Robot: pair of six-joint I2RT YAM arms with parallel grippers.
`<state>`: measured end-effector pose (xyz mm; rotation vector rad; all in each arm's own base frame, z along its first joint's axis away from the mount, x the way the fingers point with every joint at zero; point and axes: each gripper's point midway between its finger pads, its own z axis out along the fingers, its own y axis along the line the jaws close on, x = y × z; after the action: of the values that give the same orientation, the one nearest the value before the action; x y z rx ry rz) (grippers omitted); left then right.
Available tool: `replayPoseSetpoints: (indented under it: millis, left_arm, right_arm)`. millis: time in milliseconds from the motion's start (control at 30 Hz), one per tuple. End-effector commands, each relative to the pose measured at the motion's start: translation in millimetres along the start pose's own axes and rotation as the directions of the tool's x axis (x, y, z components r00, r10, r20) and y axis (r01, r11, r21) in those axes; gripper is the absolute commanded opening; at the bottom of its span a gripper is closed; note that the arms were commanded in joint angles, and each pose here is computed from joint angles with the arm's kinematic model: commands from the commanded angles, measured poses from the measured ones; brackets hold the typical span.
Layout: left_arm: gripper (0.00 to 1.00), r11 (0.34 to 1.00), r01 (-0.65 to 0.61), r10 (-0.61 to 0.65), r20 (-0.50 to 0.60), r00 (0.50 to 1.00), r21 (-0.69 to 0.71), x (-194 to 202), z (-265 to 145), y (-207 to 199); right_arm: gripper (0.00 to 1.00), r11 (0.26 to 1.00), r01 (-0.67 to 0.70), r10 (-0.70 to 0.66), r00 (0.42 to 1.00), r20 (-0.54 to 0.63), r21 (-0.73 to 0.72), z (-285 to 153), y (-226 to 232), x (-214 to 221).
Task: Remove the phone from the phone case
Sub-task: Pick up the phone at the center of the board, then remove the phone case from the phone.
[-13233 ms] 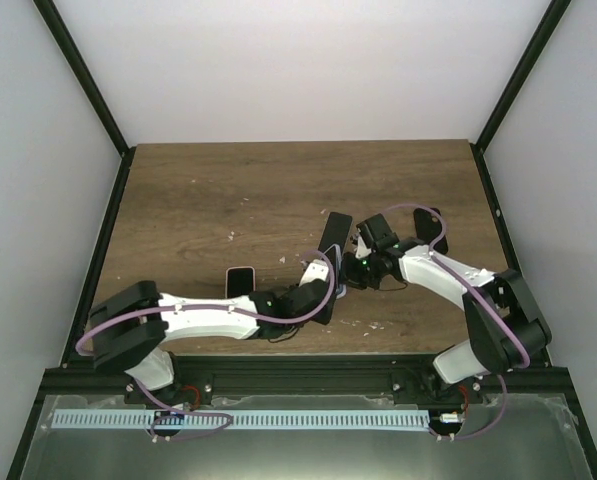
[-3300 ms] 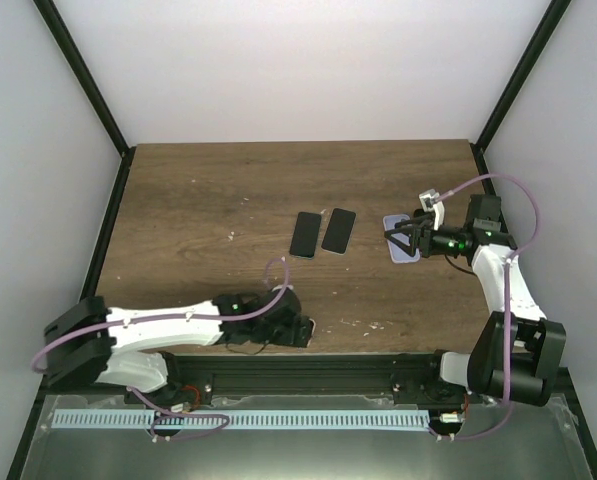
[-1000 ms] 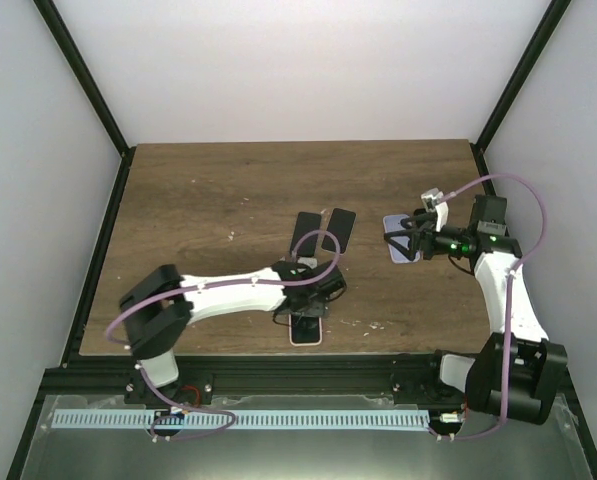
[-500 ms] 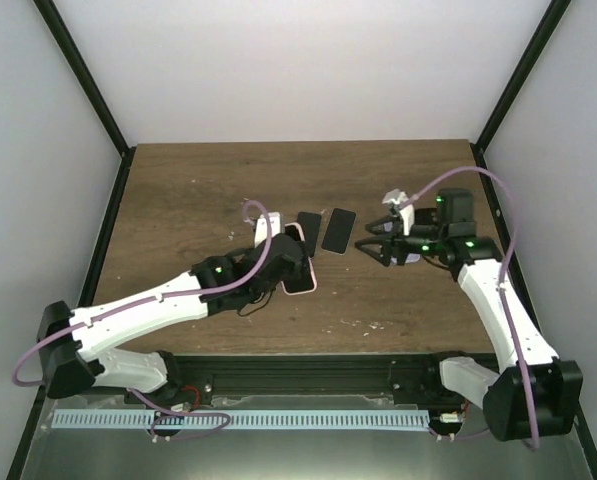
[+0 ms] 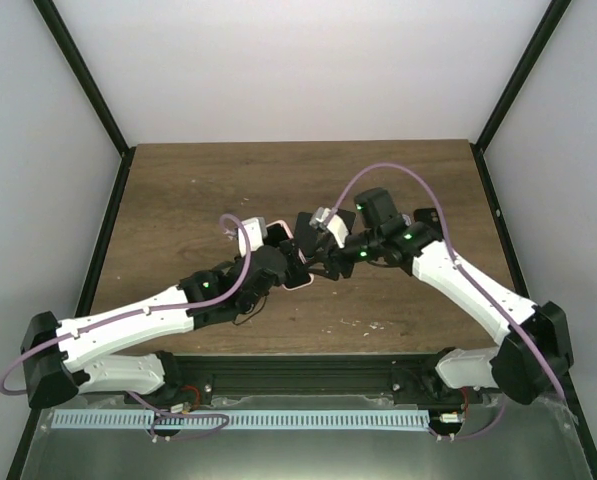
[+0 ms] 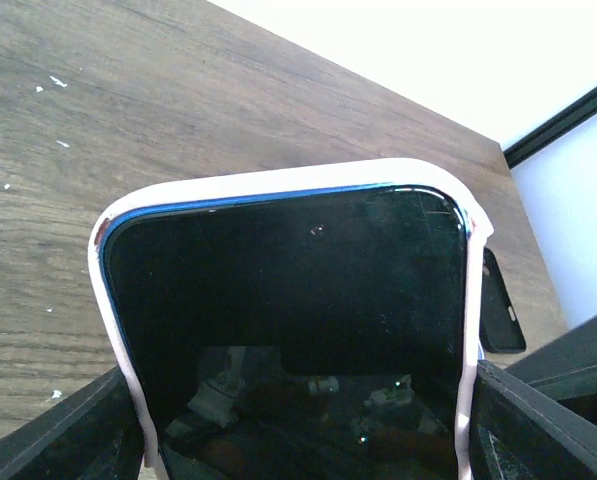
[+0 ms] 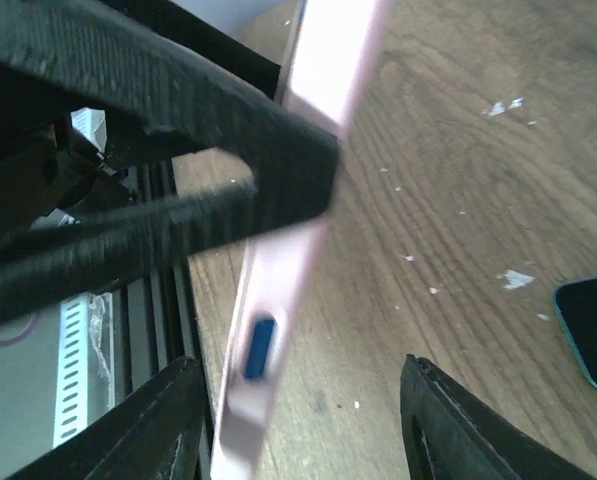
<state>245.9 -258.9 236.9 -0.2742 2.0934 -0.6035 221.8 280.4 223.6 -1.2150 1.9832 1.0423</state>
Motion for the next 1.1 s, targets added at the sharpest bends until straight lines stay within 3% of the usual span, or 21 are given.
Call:
replayPoseSetpoints:
  millis: [0, 100, 200, 267, 333, 500, 567, 633, 767, 1067]
  left_arm:
    - [0.64, 0.995, 0.076, -0.08, 0.06, 0.995, 0.057, -17.9, -5.2, -24.8]
    - [0.64, 0.995, 0.081, -0.084, 0.056, 0.995, 0.052, -15.3, -4.5, -24.4]
    - [0.68, 0.995, 0.096, -0.098, 0.06, 0.993, 0.032, -14.6, -4.3, -19.2]
    - [0.78, 0.995, 0.094, -0.095, 0.06, 0.994, 0.028, -14.8, -4.4, -18.1]
    - [0.98, 0.997, 0.08, -0.081, 0.065, 0.995, 0.021, -16.1, -4.4, -15.7]
    - [1.0, 0.995, -0.044, 0.041, 0.034, 0.999, 0.084, -27.4, -1.9, -7.8]
    - [1.0, 0.972, -0.138, 0.137, 0.021, 0.99, 0.19, -29.0, -4.6, -8.9]
    - [1.0, 0.903, -0.202, 0.201, 0.043, 0.979, 0.379, -26.5, -17.9, -18.2]
    - [0.98, 0.617, -0.31, 0.269, 0.176, 0.947, 0.724, -10.1, -76.8, -37.4]
    - [0.88, 0.516, -0.361, 0.345, 0.198, 0.917, 0.777, 8.1, -92.7, -35.3]
  right_arm:
    - [0.53, 1.0, -0.003, 0.002, 0.999, -0.034, -0.015, 15.4, 8.5, -10.4]
    - [0.32, 0.999, -0.037, 0.036, 0.999, -0.037, -0.028, 20.6, 6.4, -14.3]
    - [0.17, 0.998, -0.04, 0.039, 0.999, -0.018, -0.043, 18.4, 10.0, -21.9]
    - [0.08, 0.997, -0.033, 0.033, 0.999, -0.001, -0.071, 15.6, 16.9, -25.5]
    - [0.01, 0.995, -0.031, 0.032, 0.999, 0.008, -0.1, 13.0, 23.5, -26.2]
    - [0.01, 0.992, -0.018, 0.023, 0.999, 0.037, -0.122, 1.1, 33.5, -23.9]
    - [0.01, 0.992, 0.002, 0.005, 0.999, 0.054, -0.123, -7.7, 37.3, -23.7]
    - [0.01, 0.992, 0.03, -0.021, 0.997, 0.072, -0.126, -16.4, 41.7, -22.9]
    - [0.01, 0.984, 0.083, -0.07, 0.994, 0.086, -0.159, -28.5, 54.6, -16.4]
    - [0.01, 0.93, 0.125, -0.087, 0.989, 0.123, -0.346, -40.6, 90.2, -11.2]
